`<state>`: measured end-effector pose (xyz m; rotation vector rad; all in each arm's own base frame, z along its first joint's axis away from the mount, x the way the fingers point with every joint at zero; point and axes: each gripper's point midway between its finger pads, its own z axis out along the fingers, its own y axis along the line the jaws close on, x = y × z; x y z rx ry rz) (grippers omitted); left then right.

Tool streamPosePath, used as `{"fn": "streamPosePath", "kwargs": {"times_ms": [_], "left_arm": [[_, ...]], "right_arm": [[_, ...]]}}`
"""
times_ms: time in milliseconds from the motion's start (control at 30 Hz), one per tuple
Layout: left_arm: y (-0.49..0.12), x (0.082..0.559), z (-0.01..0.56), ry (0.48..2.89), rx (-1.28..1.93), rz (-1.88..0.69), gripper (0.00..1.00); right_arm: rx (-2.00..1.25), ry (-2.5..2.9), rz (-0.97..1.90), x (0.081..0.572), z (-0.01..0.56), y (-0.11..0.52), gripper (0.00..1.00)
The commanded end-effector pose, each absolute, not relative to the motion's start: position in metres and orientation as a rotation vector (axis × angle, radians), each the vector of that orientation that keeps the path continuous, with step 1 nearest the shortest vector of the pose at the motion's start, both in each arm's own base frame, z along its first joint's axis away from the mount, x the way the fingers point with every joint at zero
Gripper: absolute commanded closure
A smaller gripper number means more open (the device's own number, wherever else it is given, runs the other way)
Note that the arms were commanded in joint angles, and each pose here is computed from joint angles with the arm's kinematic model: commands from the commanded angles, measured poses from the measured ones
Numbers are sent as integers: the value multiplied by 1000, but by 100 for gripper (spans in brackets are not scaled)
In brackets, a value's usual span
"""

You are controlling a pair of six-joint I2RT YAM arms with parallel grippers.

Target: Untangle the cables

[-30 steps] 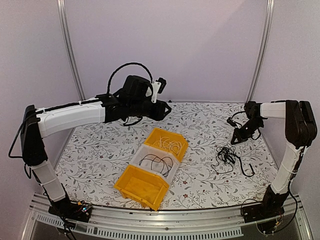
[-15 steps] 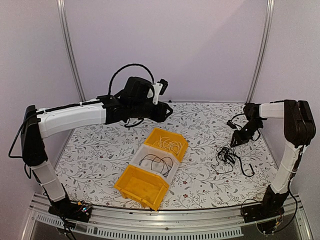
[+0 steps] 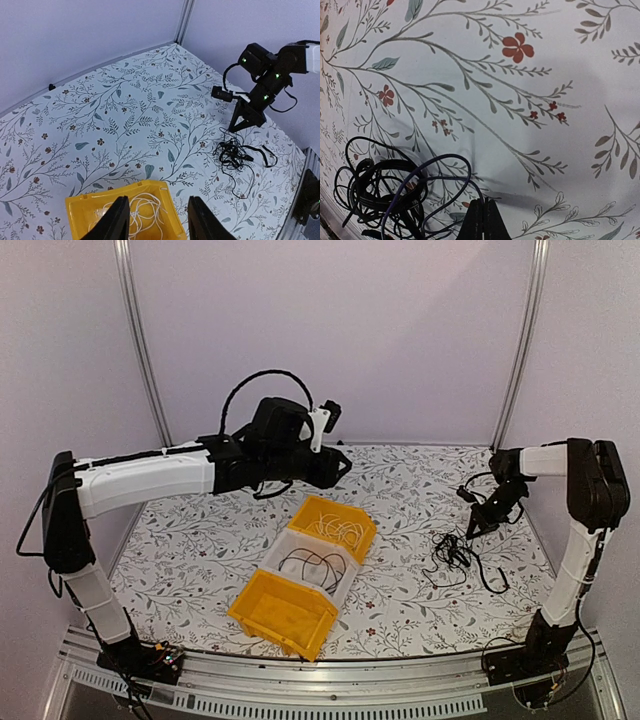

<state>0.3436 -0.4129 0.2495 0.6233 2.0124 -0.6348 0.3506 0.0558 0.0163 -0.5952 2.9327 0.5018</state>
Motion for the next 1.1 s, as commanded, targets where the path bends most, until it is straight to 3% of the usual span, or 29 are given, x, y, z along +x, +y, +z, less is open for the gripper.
{"fn": "streamPosePath", "kwargs": {"times_ms": [0,167,633,767,1067], "left_arm": [[-434,326,269,1895,677,-745,55],[-464,307,291,1746,689,-828,38],[-562,273,352,1461,801,-969,35],[-596,268,359,1362,838,-1057,33],[-649,307,303,1384,781,-1048,33]], "right_arm": [[-614,2787,403,373,98,46,100],[-708,2514,287,389,215,49,100],[-966,1990,344,370,390,132,100],[-994,1924,374,368,404,140,100],[-972,1864,488,345,416,151,100]]}}
